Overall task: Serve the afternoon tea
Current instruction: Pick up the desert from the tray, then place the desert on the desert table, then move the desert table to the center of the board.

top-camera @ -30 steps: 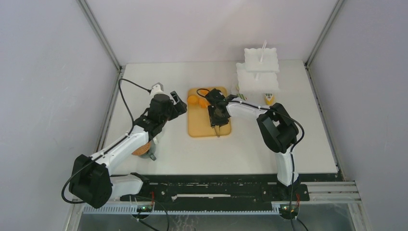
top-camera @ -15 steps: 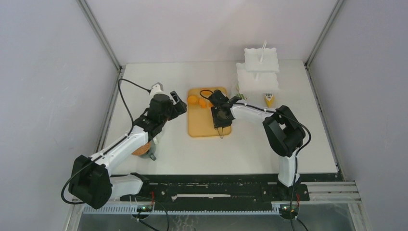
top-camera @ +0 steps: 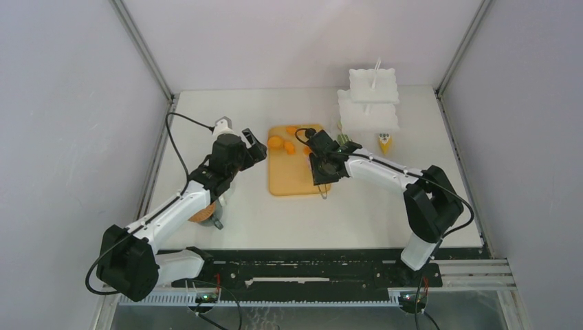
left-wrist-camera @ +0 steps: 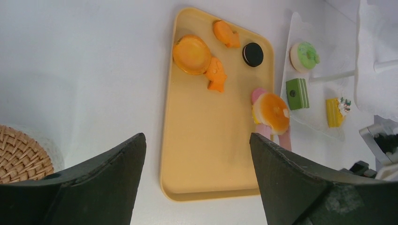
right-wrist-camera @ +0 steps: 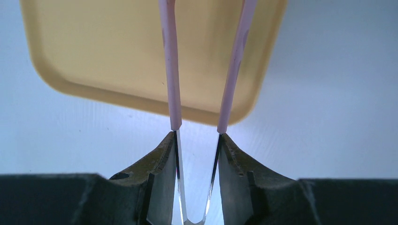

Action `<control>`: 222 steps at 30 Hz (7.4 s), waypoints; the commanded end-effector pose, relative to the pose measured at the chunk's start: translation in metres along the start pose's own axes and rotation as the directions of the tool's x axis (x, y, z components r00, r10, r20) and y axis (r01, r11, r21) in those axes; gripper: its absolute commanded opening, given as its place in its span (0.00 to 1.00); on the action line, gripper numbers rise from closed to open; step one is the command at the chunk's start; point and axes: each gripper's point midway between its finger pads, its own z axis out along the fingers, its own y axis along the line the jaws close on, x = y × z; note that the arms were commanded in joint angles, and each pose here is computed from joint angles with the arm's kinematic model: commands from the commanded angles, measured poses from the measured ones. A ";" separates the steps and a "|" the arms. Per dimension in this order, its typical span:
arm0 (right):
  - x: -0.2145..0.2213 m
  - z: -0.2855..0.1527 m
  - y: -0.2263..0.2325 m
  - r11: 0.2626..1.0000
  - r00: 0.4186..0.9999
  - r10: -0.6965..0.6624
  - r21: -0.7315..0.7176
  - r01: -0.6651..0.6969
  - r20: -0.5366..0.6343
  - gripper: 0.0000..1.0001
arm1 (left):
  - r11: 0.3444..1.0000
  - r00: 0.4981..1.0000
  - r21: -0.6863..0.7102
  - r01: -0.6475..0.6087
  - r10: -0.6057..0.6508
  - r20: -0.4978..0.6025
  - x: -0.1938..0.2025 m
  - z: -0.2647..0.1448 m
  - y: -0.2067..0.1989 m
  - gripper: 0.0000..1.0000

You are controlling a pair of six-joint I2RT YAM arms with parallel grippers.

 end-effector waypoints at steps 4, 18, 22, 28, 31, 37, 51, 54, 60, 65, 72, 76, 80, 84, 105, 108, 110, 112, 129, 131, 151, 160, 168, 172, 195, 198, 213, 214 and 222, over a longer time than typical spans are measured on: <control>0.005 -0.039 -0.013 0.999 0.996 0.045 0.020 -0.047 0.075 0.21 | 0.996 0.997 0.087 0.034 -0.041 0.071 -0.031 -0.010 -0.027 0.86; 0.019 -0.082 -0.081 0.972 0.970 0.192 0.108 -0.209 0.150 0.21 | 0.993 0.997 0.114 0.027 -0.035 0.070 -0.033 -0.012 -0.037 0.85; 0.024 -0.086 -0.102 0.956 0.958 0.235 0.138 -0.258 0.163 0.21 | 0.993 0.998 0.120 0.021 -0.028 0.061 -0.032 -0.011 -0.040 0.85; 0.031 -0.086 -0.128 0.929 0.945 0.289 0.192 -0.315 0.154 0.22 | 0.992 0.998 0.126 0.012 -0.019 0.059 -0.033 -0.010 -0.044 0.85; 0.034 -0.085 -0.138 0.916 0.938 0.313 0.213 -0.340 0.151 0.22 | 0.992 0.998 0.125 0.006 -0.013 0.059 -0.034 -0.009 -0.046 0.85; 0.040 -0.082 -0.160 0.888 0.923 0.355 0.255 -0.383 0.147 0.22 | 0.993 0.998 0.121 -0.002 -0.006 0.061 -0.035 -0.008 -0.045 0.85; 0.044 -0.075 -0.189 0.853 0.901 0.412 0.290 -0.433 0.134 0.22 | 0.994 0.998 0.111 0.001 -0.008 0.055 -0.033 -0.005 -0.044 0.85; 0.044 -0.075 -0.194 0.847 0.897 0.421 0.296 -0.442 0.135 0.23 | 0.994 0.999 0.108 0.001 -0.007 0.053 -0.032 -0.004 -0.043 0.85; 0.045 -0.071 -0.199 0.841 0.891 0.437 0.296 -0.454 0.123 0.23 | 0.995 0.999 0.104 0.002 -0.007 0.051 -0.030 -0.003 -0.042 0.85; 0.048 -0.063 -0.199 0.839 0.890 0.446 0.301 -0.453 0.097 0.23 | 0.995 0.999 0.103 0.002 -0.008 0.053 -0.030 -0.002 -0.042 0.85; 0.044 -0.053 -0.199 0.840 0.887 0.454 0.293 -0.457 0.083 0.23 | 0.995 0.999 0.099 -0.003 -0.002 0.051 -0.029 -0.001 -0.040 0.85; 0.039 -0.048 -0.198 0.842 0.887 0.455 0.287 -0.457 0.077 0.23 | 0.995 0.999 0.096 -0.006 0.001 0.050 -0.028 -0.001 -0.039 0.85; 0.034 -0.043 -0.197 0.845 0.888 0.454 0.281 -0.455 0.074 0.23 | 0.996 0.999 0.094 -0.010 0.005 0.049 -0.027 -0.001 -0.038 0.85; 0.026 -0.040 -0.197 0.846 0.888 0.452 0.276 -0.456 0.081 0.23 | 0.996 0.999 0.089 -0.010 0.006 0.050 -0.027 -0.001 -0.036 0.85; -0.005 -0.023 -0.198 0.856 0.890 0.445 0.245 -0.456 0.100 0.22 | 0.997 0.999 0.082 -0.011 0.007 0.044 -0.024 -0.001 -0.034 0.85; -0.013 -0.022 -0.198 0.857 0.890 0.442 0.240 -0.456 0.112 0.23 | 0.996 0.999 0.083 -0.011 0.007 0.043 -0.024 -0.001 -0.033 0.85; -0.018 -0.022 -0.199 0.856 0.889 0.441 0.239 -0.458 0.121 0.22 | 0.997 0.999 0.080 -0.013 0.010 0.042 -0.023 -0.001 -0.032 0.85; -0.022 -0.022 -0.199 0.857 0.889 0.439 0.239 -0.457 0.127 0.22 | 0.997 0.999 0.080 -0.014 0.011 0.043 -0.023 -0.002 -0.031 0.85; -0.040 -0.029 -0.200 0.861 0.878 0.425 0.202 -0.468 0.222 0.23 | 0.997 0.999 0.070 -0.014 0.011 0.044 -0.024 -0.002 -0.028 0.85; -0.042 -0.029 -0.199 0.863 0.877 0.423 0.195 -0.466 0.227 0.23 | 0.997 0.999 0.074 -0.011 0.008 0.047 -0.025 -0.002 -0.029 0.85; -0.053 -0.042 -0.213 0.837 0.834 0.442 0.183 -0.515 0.330 0.23 | 0.998 0.999 0.066 -0.011 0.009 0.040 -0.020 -0.002 -0.023 0.85; -0.052 -0.050 -0.244 0.774 0.774 0.511 0.192 -0.604 0.375 0.23 | 0.998 0.999 0.069 -0.014 0.011 0.034 -0.019 0.000 -0.025 0.85; -0.051 -0.047 -0.276 0.698 0.693 0.606 0.157 -0.699 0.391 0.23 | 0.985 0.998 0.160 -0.058 0.058 0.005 -0.024 0.009 -0.073 0.85; -0.053 -0.044 -0.281 0.680 0.672 0.624 0.145 -0.718 0.399 0.23 | 0.961 0.998 0.273 -0.049 0.059 -0.031 -0.029 0.022 -0.118 0.86; -0.074 -0.030 -0.293 0.654 0.625 0.664 0.086 -0.751 0.410 0.23 | 0.783 0.963 0.577 0.231 -0.099 -0.252 -0.002 0.122 -0.278 0.85; -0.078 -0.032 -0.295 0.654 0.623 0.661 0.085 -0.751 0.417 0.23 | 0.775 0.954 0.577 0.257 -0.109 -0.279 0.008 0.131 -0.284 0.84; -0.091 -0.031 -0.297 0.653 0.613 0.663 0.071 -0.754 0.430 0.23 | 0.763 0.914 0.555 0.333 -0.117 -0.387 0.067 0.160 -0.292 0.72; -0.090 -0.031 -0.297 0.653 0.614 0.663 0.071 -0.754 0.428 0.23 | 0.762 0.912 0.553 0.338 -0.120 -0.393 0.070 0.161 -0.291 0.69; -0.086 -0.030 -0.303 0.659 0.633 0.644 0.110 -0.744 0.429 0.23 | 0.747 0.905 0.568 0.346 -0.107 -0.411 0.074 0.159 -0.291 0.42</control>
